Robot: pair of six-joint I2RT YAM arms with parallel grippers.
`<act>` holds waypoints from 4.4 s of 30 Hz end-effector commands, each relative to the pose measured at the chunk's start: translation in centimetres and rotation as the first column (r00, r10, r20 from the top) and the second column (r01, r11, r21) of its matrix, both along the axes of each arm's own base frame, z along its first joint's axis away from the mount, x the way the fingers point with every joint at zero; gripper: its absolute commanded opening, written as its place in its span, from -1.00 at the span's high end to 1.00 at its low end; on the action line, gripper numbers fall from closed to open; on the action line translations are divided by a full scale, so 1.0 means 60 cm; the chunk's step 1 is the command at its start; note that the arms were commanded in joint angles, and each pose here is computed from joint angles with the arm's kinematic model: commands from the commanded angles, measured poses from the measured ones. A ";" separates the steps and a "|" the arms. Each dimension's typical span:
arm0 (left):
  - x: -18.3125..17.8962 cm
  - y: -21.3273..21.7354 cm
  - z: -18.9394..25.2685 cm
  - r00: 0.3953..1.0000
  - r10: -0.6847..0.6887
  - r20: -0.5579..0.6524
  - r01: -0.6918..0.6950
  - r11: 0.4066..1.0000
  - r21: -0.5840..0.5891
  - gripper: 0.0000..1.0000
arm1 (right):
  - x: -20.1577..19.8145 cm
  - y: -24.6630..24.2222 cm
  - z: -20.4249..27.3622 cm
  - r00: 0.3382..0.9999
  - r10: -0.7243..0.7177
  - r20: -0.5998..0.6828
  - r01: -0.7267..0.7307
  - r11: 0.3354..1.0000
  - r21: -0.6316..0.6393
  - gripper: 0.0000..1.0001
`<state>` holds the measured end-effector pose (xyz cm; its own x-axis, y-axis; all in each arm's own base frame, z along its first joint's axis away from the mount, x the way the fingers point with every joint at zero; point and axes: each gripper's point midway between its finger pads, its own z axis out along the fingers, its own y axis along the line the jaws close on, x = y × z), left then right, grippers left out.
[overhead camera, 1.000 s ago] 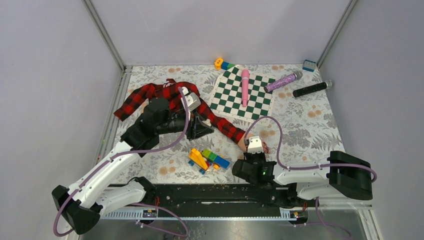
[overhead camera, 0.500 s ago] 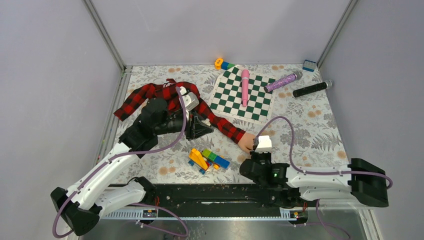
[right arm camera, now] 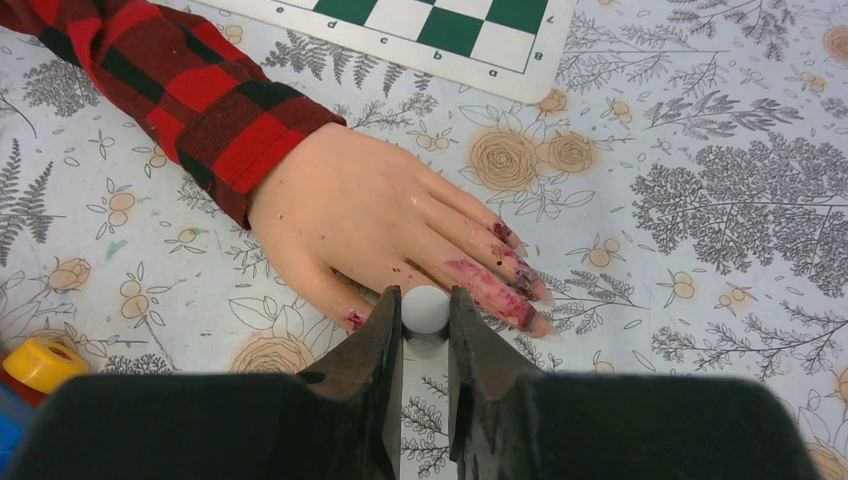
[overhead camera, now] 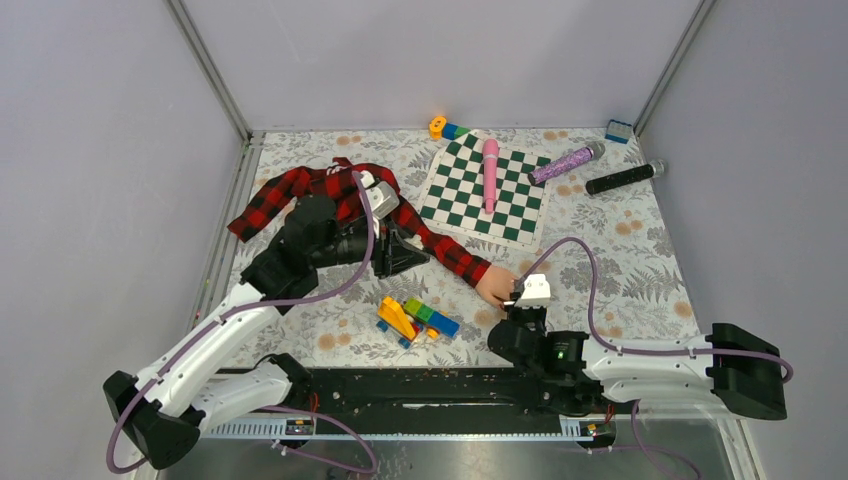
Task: Paint the nails
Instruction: Paint the nail polish on the nail.
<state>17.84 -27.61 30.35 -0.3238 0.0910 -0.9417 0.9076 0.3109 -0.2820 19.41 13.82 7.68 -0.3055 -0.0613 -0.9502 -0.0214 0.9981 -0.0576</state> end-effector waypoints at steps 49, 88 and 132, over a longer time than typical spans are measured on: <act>0.010 -0.010 0.014 1.000 -0.002 0.028 0.003 1.000 -0.030 1.00 | 0.031 0.038 -0.025 0.998 0.042 -0.040 -0.044 0.998 -0.051 1.00; 0.009 -0.009 0.014 1.000 -0.003 0.030 0.004 1.000 -0.029 1.00 | 0.022 0.020 -0.037 0.995 -0.017 -0.098 0.002 0.989 -0.146 1.00; 0.006 -0.003 0.025 0.999 0.008 0.051 -0.006 0.999 -0.040 1.00 | 0.020 0.003 -0.026 0.995 -0.081 -0.066 0.069 0.985 -0.161 1.00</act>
